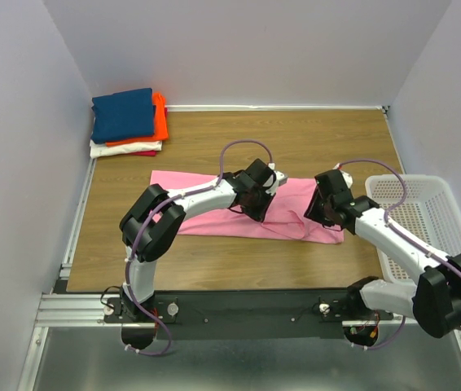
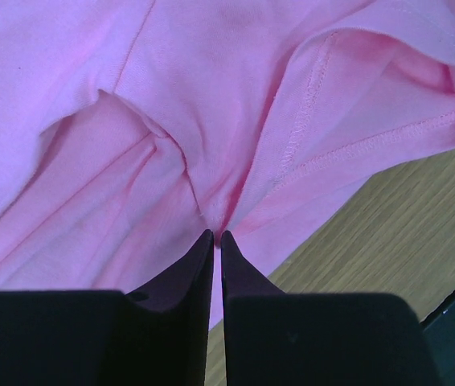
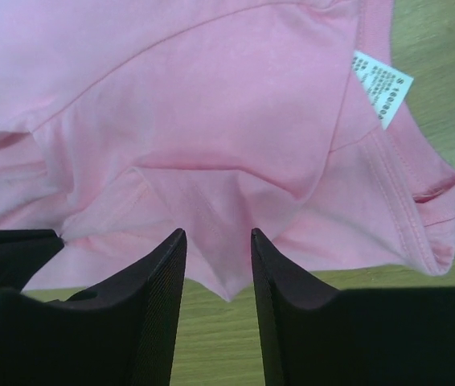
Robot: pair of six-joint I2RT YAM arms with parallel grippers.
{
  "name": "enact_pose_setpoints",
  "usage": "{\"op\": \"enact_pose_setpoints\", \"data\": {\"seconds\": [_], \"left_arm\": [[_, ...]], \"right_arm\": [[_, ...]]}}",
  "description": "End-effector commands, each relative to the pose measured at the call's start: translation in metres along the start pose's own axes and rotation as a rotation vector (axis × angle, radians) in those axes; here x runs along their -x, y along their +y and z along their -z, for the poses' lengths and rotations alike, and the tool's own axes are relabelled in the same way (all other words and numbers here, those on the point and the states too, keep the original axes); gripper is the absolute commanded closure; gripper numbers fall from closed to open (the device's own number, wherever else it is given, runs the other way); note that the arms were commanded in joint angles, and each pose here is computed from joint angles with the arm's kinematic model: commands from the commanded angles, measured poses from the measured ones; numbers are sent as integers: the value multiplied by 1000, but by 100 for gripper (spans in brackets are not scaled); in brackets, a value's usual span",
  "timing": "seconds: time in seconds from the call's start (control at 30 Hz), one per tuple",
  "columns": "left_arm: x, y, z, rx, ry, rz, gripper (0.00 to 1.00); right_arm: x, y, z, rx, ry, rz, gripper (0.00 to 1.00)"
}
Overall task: Fold and stack the t-shirts
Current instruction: Fold the tshirt
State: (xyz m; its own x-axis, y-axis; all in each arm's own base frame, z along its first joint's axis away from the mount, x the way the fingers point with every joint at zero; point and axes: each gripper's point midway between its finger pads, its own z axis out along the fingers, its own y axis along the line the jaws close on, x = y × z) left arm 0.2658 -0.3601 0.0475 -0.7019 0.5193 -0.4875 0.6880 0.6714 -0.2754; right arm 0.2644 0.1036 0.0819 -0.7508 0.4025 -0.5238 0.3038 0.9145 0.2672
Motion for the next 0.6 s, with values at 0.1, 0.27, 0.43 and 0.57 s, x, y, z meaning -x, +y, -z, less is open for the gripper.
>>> {"op": "enact_pose_setpoints", "data": {"seconds": [0.1, 0.27, 0.43, 0.57], "left_arm": [[4, -4, 5, -25, -22, -2, 85], [4, -4, 4, -24, -21, -2, 85], [2, -3, 4, -20, -20, 0, 85], [1, -3, 4, -19, -19, 0, 85]], "right_arm": [[-2, 15, -1, -5, -35, 102, 53], [-11, 14, -9, -29, -7, 132, 54], [-17, 11, -15, -54, 7, 139, 58], [-16, 7, -15, -72, -7, 128, 68]]}}
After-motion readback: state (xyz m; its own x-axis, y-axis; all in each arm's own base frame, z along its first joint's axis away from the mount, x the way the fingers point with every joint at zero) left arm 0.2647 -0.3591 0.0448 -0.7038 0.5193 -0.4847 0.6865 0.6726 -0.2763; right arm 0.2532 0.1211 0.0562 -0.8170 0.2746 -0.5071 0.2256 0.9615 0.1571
